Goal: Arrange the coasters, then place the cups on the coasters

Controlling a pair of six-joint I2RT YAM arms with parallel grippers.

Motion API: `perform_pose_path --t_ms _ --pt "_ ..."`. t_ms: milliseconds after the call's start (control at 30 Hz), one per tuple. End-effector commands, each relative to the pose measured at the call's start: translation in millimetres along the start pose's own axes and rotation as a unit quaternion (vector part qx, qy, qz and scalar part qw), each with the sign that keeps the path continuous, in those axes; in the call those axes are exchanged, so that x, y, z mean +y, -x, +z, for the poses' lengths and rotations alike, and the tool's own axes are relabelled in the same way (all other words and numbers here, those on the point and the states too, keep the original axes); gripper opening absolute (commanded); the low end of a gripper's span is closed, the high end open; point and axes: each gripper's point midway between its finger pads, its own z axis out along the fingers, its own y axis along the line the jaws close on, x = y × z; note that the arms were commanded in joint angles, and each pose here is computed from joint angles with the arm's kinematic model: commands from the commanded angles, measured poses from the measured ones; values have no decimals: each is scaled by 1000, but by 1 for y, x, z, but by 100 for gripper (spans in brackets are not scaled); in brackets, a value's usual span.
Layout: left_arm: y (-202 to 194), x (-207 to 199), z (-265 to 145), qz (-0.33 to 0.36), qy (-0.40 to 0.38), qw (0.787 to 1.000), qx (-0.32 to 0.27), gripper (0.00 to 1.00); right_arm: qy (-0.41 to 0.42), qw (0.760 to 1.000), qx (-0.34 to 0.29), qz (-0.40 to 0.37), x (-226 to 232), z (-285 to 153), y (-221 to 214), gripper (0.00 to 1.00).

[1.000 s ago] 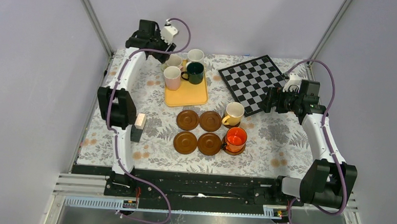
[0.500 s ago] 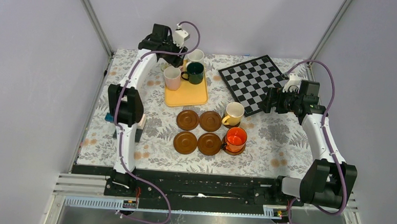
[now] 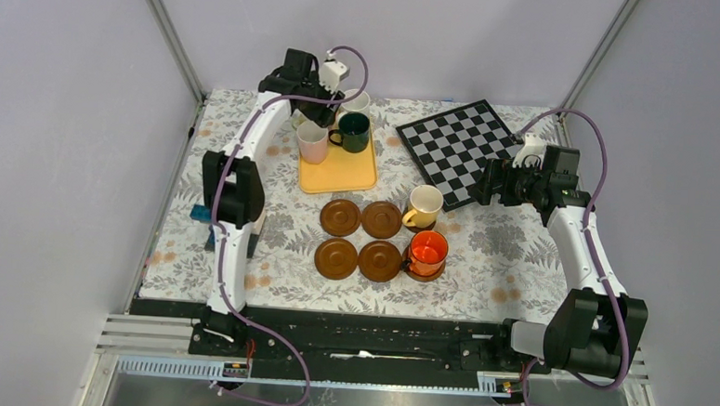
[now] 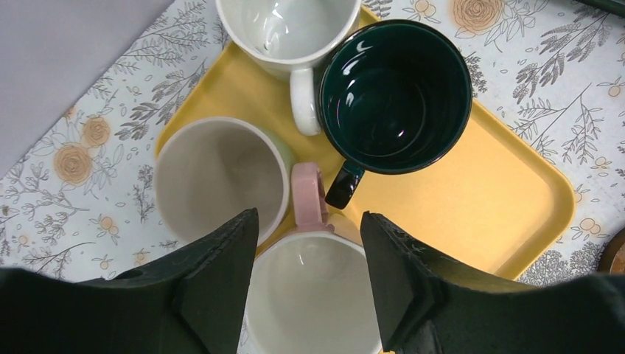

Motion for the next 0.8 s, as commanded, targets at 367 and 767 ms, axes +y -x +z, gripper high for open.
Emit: perform_pose_path --t_ms 367,767 --pt "3 8 -6 -5 24 1000 0 65 -3 1000 -20 -16 -1 -3 11 100" --pt "-10 -12 1 -9 -19 1000 19 63 -7 1000 -22 -18 -2 -4 11 100"
